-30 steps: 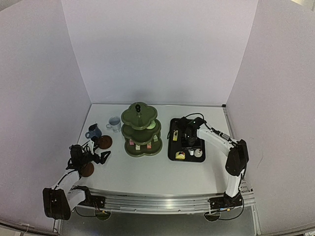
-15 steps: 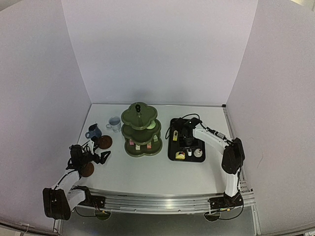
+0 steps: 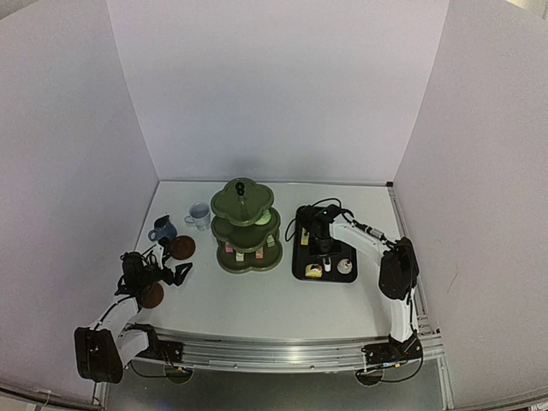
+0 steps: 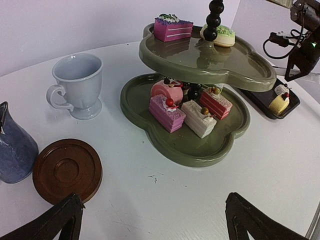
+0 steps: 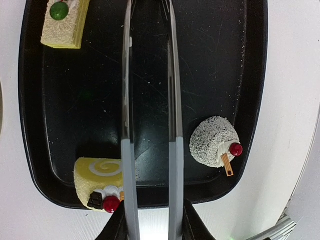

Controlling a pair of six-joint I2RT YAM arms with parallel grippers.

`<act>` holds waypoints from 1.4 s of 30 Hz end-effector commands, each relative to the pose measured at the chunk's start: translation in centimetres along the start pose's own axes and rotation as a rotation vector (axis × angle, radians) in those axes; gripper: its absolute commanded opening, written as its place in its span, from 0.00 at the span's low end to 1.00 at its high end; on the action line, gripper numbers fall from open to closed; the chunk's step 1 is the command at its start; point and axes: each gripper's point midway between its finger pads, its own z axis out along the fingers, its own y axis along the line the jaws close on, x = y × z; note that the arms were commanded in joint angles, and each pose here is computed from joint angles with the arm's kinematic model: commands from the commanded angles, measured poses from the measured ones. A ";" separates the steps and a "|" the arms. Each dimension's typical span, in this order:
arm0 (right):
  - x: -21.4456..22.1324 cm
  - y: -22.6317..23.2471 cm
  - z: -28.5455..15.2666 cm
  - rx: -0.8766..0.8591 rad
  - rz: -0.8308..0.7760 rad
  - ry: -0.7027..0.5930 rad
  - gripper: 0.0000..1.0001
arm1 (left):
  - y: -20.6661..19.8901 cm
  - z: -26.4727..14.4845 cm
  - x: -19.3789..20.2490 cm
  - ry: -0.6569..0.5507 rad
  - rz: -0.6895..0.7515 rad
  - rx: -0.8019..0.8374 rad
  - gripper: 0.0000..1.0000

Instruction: Serve the afternoon tea

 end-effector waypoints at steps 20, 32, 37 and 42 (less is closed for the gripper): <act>-4.6 -6.8 -11.9 0.042 -0.021 -0.374 0.00 | 2.6 -0.8 -5.6 -0.111 -0.057 -0.143 1.00; -11.2 -4.0 -28.0 -0.202 -0.146 -0.782 0.00 | 2.6 -2.4 -5.6 -0.107 -0.141 -0.192 1.00; -9.4 2.7 -33.8 -0.393 -0.343 -0.927 0.00 | 2.8 -3.1 -5.3 -0.104 -0.185 -0.224 1.00; -4.6 9.9 -35.3 -0.537 -0.594 -0.945 0.00 | 3.9 -3.6 -5.8 -0.133 -0.250 -0.276 1.00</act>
